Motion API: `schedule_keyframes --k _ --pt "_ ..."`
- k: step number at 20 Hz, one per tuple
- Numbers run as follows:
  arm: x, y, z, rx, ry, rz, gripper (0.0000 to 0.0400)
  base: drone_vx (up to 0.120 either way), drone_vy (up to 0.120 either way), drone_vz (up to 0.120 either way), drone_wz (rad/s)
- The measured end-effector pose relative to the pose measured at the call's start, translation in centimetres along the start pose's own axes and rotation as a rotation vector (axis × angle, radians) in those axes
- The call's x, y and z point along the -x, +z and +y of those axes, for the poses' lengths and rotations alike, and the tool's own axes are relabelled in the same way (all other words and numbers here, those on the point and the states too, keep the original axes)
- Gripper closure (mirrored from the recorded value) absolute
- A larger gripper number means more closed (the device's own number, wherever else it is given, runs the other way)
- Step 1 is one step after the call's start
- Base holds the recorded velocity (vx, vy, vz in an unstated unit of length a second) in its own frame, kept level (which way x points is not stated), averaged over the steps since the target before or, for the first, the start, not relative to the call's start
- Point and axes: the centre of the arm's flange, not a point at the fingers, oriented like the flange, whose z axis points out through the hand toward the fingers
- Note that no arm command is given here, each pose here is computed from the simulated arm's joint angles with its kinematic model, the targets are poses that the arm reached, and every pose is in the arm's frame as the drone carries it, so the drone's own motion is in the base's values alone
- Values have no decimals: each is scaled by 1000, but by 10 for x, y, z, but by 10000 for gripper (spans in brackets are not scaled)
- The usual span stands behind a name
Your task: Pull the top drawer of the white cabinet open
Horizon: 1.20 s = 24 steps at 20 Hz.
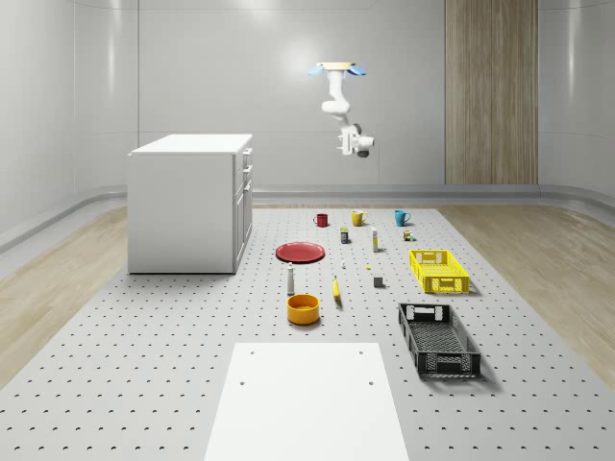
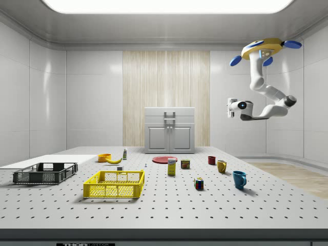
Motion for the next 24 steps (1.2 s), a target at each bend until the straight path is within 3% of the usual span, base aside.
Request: schedule_keyframes --k 24 --pt "0 0 0 -1 0 0 89 120 -120 0 0"
